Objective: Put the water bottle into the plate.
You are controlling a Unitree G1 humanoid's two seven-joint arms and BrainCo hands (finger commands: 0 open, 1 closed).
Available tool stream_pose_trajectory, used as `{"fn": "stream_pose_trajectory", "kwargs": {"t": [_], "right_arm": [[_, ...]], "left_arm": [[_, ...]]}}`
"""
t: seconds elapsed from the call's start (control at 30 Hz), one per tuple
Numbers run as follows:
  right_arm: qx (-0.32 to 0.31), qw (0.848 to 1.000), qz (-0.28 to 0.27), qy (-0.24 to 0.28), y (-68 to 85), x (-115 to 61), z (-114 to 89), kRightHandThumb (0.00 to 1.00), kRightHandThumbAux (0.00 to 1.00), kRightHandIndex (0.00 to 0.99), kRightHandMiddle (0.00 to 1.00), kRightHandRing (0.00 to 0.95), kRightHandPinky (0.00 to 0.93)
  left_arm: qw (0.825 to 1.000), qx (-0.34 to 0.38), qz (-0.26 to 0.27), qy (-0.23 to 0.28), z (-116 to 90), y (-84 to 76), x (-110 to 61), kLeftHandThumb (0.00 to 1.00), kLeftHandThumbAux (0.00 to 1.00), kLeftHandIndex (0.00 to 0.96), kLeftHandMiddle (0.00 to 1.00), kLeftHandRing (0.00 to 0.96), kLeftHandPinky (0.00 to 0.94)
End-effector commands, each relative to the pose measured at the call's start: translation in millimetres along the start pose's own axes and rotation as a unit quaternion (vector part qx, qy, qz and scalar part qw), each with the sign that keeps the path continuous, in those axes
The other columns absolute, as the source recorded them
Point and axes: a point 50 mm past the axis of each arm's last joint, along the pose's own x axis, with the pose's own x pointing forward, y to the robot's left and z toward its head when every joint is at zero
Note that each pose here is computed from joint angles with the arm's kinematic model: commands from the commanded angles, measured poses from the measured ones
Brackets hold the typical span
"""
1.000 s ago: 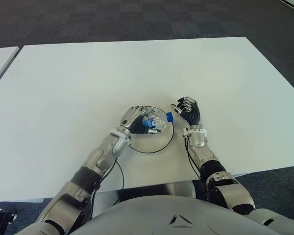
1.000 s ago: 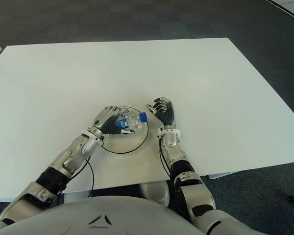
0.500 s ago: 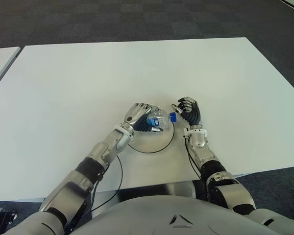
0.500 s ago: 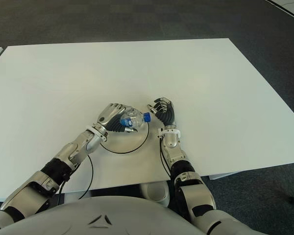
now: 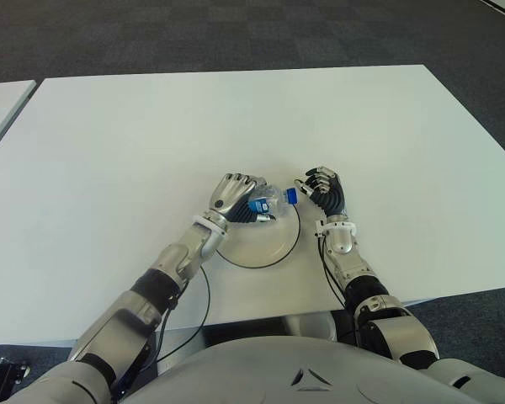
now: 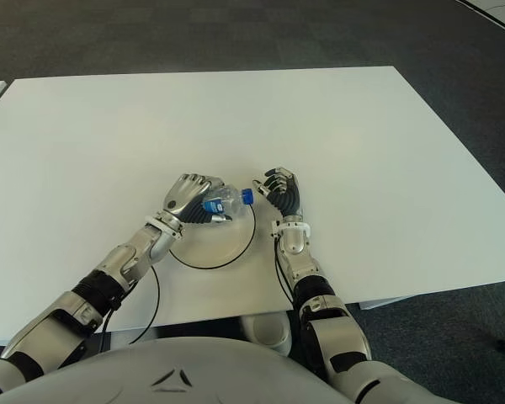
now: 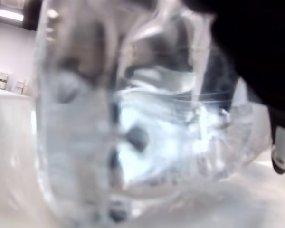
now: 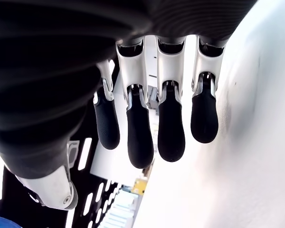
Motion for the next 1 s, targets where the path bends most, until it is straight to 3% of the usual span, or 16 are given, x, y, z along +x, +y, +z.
{"fn": "stream_pose_trajectory", "kwargs": {"t": [0.03, 0.07, 0.1, 0.2, 0.3, 0.37, 0.57, 1.0], "right_arm": [[-0.003, 1.0, 0.001, 0.012, -0.6, -3.4, -5, 0.707, 0.728, 0.431, 0.599, 0.616, 0.624], [-0.004, 1.0, 0.001, 0.012, -0.7, -3.4, -5, 0.707, 0.728, 0.431, 0.6, 0.617, 0.623], [-0.004, 1.0, 0.0, 0.012, -0.8, -3.4, -5, 0.707, 0.728, 0.431, 0.6, 0.617, 0.623], [-0.005, 1.0, -0.001, 0.012, -0.9, -3.2, -5, 0.707, 0.728, 0.432, 0.602, 0.618, 0.623], [-0.005, 1.0, 0.0, 0.01, -1.2, -3.0, -5, 0.707, 0.727, 0.432, 0.605, 0.619, 0.627], [-0.003, 1.0, 0.0, 0.008, -1.3, -2.9, -4, 0.707, 0.727, 0.432, 0.605, 0.619, 0.629], [-0.002, 1.0, 0.0, 0.005, -1.6, -2.6, -3, 0.707, 0.727, 0.432, 0.604, 0.62, 0.633], [-0.003, 1.0, -0.001, 0.005, -1.2, -2.7, -3, 0.707, 0.727, 0.432, 0.601, 0.617, 0.625]], "left_arm": [[0.999, -0.004, -0.026, 0.027, -7, -12.6, -10.1, 0.839, 0.667, 0.415, 0.498, 0.532, 0.528], [0.999, -0.003, -0.026, 0.027, -8, -12.9, -10.2, 0.792, 0.679, 0.415, 0.429, 0.442, 0.442], [0.999, 0.0, -0.027, 0.026, -9, -13.3, -10.3, 0.775, 0.683, 0.415, 0.404, 0.41, 0.411], [0.999, 0.008, -0.03, 0.023, -11, -14.0, -10.3, 0.622, 0.612, 0.248, 0.242, 0.215, 0.209], [0.999, 0.022, -0.036, 0.021, -13, -14.0, -10.3, 0.541, 0.61, 0.151, 0.142, 0.108, 0.075], [0.999, 0.031, -0.037, 0.021, -15, -13.0, -10.4, 0.497, 0.612, 0.104, 0.09, 0.055, 0.038], [0.998, 0.044, -0.029, 0.024, -16, -9.6, -10.6, 0.381, 0.608, 0.013, 0.009, 0.005, 0.003], [0.998, 0.055, 0.021, 0.02, -16, -3.8, -13.4, 0.122, 0.497, 0.0, 0.0, 0.0, 0.0]]}}
